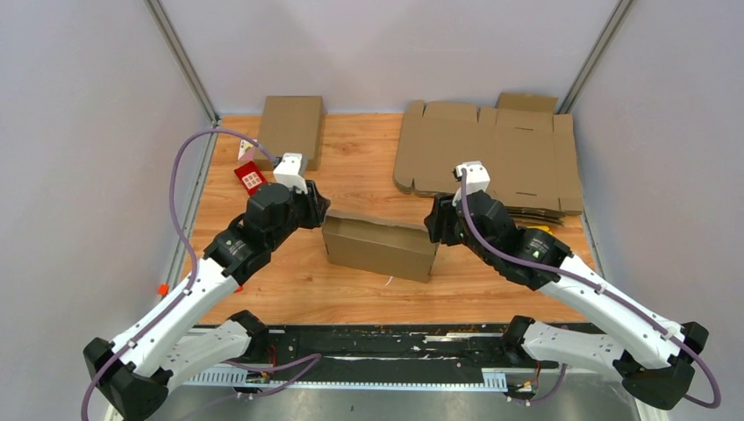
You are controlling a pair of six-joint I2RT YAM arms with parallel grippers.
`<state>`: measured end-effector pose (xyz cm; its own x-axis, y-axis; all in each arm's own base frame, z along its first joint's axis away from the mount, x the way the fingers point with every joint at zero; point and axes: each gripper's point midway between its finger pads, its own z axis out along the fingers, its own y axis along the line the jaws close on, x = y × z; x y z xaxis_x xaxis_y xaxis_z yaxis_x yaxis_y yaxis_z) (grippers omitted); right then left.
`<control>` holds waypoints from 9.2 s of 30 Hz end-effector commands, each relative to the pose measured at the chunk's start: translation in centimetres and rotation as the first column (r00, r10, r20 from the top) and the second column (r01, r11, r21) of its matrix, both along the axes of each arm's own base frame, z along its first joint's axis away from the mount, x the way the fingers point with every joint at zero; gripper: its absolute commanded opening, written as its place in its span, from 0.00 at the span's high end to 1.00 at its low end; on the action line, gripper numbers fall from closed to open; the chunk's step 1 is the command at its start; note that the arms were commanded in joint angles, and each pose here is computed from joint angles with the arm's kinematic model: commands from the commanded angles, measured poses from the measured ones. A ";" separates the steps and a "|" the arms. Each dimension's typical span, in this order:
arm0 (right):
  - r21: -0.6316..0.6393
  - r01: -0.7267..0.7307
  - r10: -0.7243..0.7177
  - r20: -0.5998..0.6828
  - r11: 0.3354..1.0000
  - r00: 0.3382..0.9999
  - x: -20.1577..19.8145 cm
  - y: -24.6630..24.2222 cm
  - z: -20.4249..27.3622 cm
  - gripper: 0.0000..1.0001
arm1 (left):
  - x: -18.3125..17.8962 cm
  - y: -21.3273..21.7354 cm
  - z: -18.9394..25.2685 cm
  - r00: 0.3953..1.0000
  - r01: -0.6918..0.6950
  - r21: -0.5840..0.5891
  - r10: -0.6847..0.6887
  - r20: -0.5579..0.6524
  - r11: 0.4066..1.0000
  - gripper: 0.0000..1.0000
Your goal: Fold the paper box
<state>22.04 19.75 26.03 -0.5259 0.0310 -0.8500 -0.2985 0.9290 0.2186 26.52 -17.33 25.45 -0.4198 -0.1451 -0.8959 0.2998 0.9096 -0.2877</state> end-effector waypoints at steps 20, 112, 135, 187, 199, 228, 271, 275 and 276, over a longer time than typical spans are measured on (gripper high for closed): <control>0.026 -0.313 0.314 -0.084 0.949 0.946 -4.3 2.6 -4.9 0.38 | -0.6 0.2 -6.3 0.998 0.006 0.043 -0.003 -0.065 0.999 0.92; 0.128 -0.387 0.407 -0.339 0.913 0.848 9.3 10.5 -17.5 0.06 | -25.3 -11.9 -14.6 0.713 0.657 -0.003 -0.622 -0.323 0.754 1.00; 0.061 -0.411 0.405 -0.350 0.910 0.845 15.0 12.9 -16.3 0.06 | -18.1 -8.7 -20.0 0.847 0.481 0.068 -0.443 -0.295 0.874 1.00; 0.116 -0.360 0.378 -0.326 0.926 0.867 2.3 4.8 -14.5 0.07 | -10.1 -1.4 -20.9 0.910 0.083 -0.053 -0.097 -0.403 0.995 1.00; 0.244 -0.335 0.410 -0.399 0.910 0.820 2.5 5.5 -17.9 0.46 | -7.9 -4.5 -21.9 0.919 0.101 -0.111 -0.136 -0.370 0.989 1.00; 0.546 -0.360 0.605 -0.377 0.757 0.702 -0.5 8.2 -16.6 0.62 | -8.2 -9.8 -9.7 0.915 0.325 -0.436 -0.395 -0.078 0.839 1.00; 0.570 -0.315 0.594 -0.407 0.759 0.694 -0.2 6.6 -16.4 0.47 | -2.1 -12.7 3.5 0.921 0.387 -0.491 -0.302 0.246 0.780 1.00; 0.568 -0.310 0.578 -0.381 0.762 0.722 0.3 6.3 -15.4 0.44 | -2.2 -12.8 4.0 0.918 0.394 -0.494 -0.306 0.252 0.775 1.00; 0.562 -0.311 0.571 -0.372 0.766 0.732 0.5 6.2 -15.1 0.44 | -2.2 -12.9 3.9 0.918 0.396 -0.496 -0.310 0.248 0.773 1.00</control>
